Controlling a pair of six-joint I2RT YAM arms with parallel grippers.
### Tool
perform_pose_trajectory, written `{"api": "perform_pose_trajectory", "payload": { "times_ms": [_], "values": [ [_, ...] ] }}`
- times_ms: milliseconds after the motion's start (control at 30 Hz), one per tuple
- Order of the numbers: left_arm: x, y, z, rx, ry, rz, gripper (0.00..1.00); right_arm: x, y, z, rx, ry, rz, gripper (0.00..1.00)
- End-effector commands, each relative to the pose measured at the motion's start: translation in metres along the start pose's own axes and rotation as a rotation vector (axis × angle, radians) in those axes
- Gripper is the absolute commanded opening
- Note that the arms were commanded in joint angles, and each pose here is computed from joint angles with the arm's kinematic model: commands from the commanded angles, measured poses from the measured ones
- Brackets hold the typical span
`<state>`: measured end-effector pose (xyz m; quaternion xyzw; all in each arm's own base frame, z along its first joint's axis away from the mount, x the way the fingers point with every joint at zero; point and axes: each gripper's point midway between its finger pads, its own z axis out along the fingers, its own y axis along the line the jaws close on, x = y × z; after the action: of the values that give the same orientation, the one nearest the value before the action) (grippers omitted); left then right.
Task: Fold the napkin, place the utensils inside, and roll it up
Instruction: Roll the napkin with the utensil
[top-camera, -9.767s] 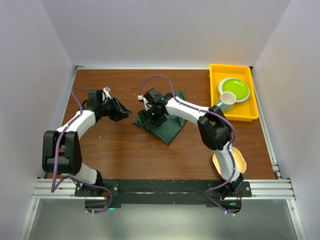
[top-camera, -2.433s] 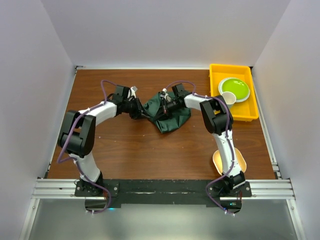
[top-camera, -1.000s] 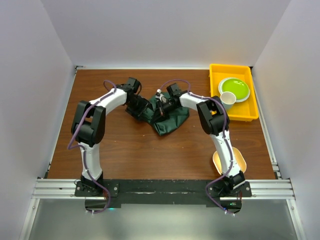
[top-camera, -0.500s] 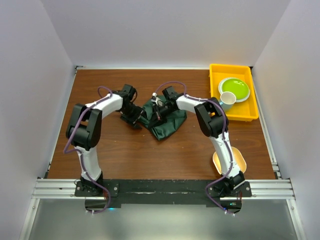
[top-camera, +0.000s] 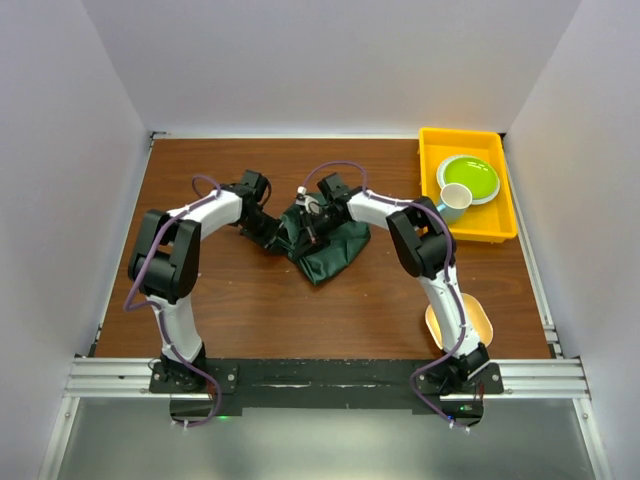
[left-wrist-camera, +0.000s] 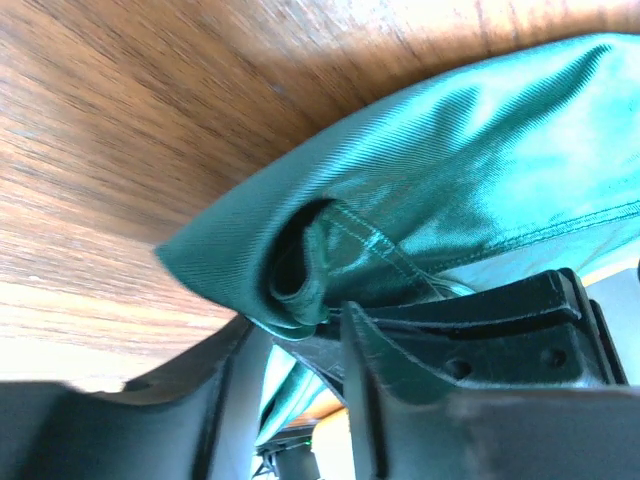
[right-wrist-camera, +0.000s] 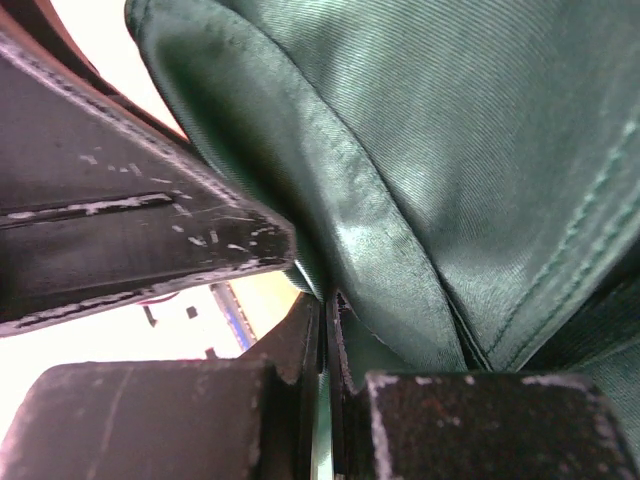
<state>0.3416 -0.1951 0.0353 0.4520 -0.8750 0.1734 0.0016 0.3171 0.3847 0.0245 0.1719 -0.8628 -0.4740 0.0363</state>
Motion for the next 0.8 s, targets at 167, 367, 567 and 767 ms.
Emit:
{"api": "perform_pose_trajectory", "payload": {
  "times_ms": [167, 367, 567, 767],
  "values": [
    [-0.001, 0.014, 0.007, -0.038, 0.016, 0.036, 0.22, -0.001, 0.031, -0.012, 0.072, -0.02, -0.168, 0.0],
    [0.004, 0.019, 0.0, -0.035, 0.028, 0.051, 0.0, 0.0, 0.033, -0.017, 0.123, -0.026, -0.226, 0.05],
    [0.009, 0.019, -0.008, -0.02, 0.057, 0.048, 0.0, 0.005, 0.04, -0.028, 0.227, -0.034, -0.38, 0.47],
    [0.015, 0.021, -0.012, -0.011, 0.082, 0.046, 0.0, 0.0, 0.054, -0.043, 0.4, -0.102, -0.57, 0.68]
  ]
}}
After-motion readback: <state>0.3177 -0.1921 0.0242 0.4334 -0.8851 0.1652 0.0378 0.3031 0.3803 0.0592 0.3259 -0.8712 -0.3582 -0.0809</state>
